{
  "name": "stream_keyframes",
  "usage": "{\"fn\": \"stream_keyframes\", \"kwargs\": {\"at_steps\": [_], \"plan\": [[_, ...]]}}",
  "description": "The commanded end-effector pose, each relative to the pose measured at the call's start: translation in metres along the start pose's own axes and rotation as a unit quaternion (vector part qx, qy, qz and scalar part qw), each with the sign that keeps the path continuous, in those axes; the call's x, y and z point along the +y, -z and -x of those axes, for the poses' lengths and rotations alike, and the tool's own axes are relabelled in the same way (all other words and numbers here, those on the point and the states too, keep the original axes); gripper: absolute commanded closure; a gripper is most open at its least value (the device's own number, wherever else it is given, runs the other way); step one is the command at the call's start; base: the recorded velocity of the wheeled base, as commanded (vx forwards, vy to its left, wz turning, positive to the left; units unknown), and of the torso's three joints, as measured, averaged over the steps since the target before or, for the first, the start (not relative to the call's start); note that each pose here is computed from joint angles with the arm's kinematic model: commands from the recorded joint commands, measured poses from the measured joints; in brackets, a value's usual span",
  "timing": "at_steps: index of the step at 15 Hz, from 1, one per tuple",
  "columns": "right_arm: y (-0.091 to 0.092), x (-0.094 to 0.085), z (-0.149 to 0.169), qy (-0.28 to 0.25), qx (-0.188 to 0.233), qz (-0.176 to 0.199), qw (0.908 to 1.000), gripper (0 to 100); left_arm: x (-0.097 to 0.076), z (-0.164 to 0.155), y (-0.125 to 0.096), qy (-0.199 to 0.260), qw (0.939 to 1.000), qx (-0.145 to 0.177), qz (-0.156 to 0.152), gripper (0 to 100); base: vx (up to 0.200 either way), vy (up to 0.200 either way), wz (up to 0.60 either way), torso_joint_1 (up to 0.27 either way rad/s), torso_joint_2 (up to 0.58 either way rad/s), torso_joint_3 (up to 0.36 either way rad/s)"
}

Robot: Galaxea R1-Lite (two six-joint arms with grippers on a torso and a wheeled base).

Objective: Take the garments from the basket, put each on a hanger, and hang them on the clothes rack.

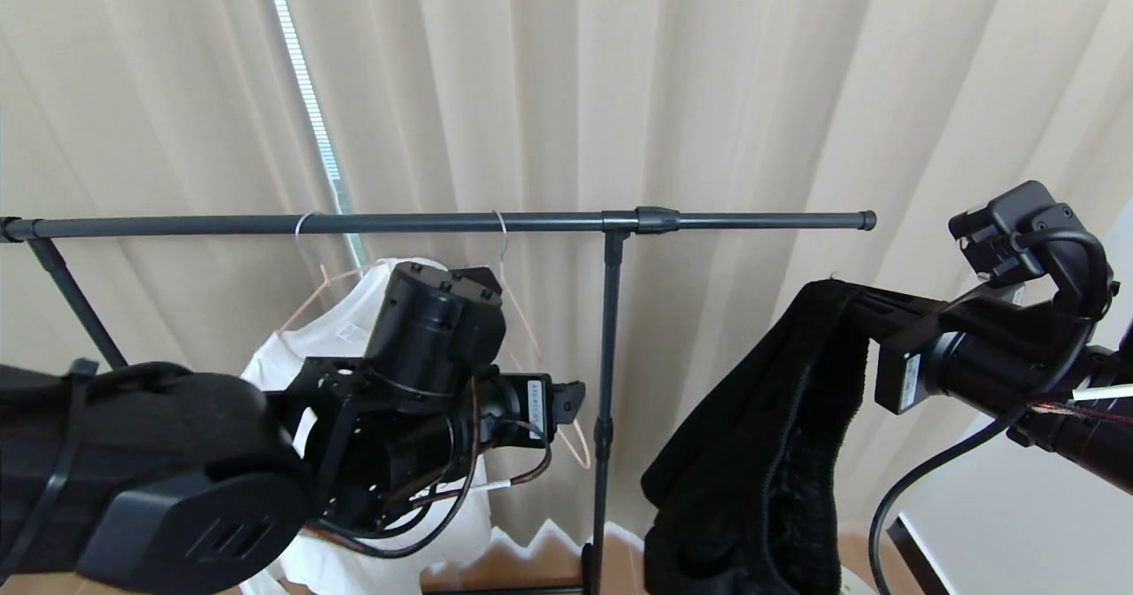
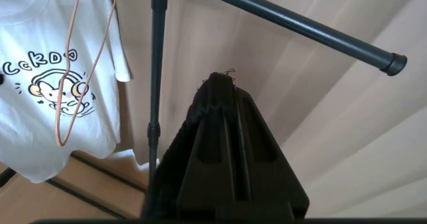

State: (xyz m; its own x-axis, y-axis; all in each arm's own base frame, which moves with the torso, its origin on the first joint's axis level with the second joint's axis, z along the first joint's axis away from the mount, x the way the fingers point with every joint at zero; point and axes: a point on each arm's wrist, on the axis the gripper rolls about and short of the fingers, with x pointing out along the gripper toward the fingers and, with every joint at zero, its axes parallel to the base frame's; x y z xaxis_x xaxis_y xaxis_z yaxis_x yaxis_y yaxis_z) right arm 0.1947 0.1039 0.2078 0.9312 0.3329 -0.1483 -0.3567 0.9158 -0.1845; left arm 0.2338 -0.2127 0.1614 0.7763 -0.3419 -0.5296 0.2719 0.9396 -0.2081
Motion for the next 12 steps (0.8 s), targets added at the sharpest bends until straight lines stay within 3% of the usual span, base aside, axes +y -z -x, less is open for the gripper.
{"fn": "stream_keyframes", "kwargs": {"at_steps": [1, 4, 6, 12], "plan": [[0.000, 0.000, 0.000, -0.001, -0.001, 0.000, 1.0000, 100, -0.007, -0.039, -0.017, -0.048, 0.9986, 0.020, 0.012, 0, 0.000, 0.000, 0.00, 0.000, 0.00, 0.000], [0.000, 0.000, 0.001, -0.001, -0.001, 0.003, 1.0000, 100, -0.018, -0.070, -0.040, -0.109, 0.9920, 0.047, 0.043, 0, 0.000, 0.000, 0.00, 0.000, 0.00, 0.000], [-0.001, 0.000, 0.001, -0.001, -0.004, 0.005, 1.0000, 100, -0.024, -0.089, -0.047, -0.142, 0.9873, 0.037, 0.062, 0, 0.000, 0.000, 0.00, 0.000, 0.00, 0.000], [0.001, 0.002, 0.002, -0.004, -0.001, 0.009, 0.9999, 100, -0.016, -0.110, -0.034, -0.166, 0.9805, 0.057, 0.088, 0, 0.000, 0.000, 0.00, 0.000, 0.00, 0.000]]}}
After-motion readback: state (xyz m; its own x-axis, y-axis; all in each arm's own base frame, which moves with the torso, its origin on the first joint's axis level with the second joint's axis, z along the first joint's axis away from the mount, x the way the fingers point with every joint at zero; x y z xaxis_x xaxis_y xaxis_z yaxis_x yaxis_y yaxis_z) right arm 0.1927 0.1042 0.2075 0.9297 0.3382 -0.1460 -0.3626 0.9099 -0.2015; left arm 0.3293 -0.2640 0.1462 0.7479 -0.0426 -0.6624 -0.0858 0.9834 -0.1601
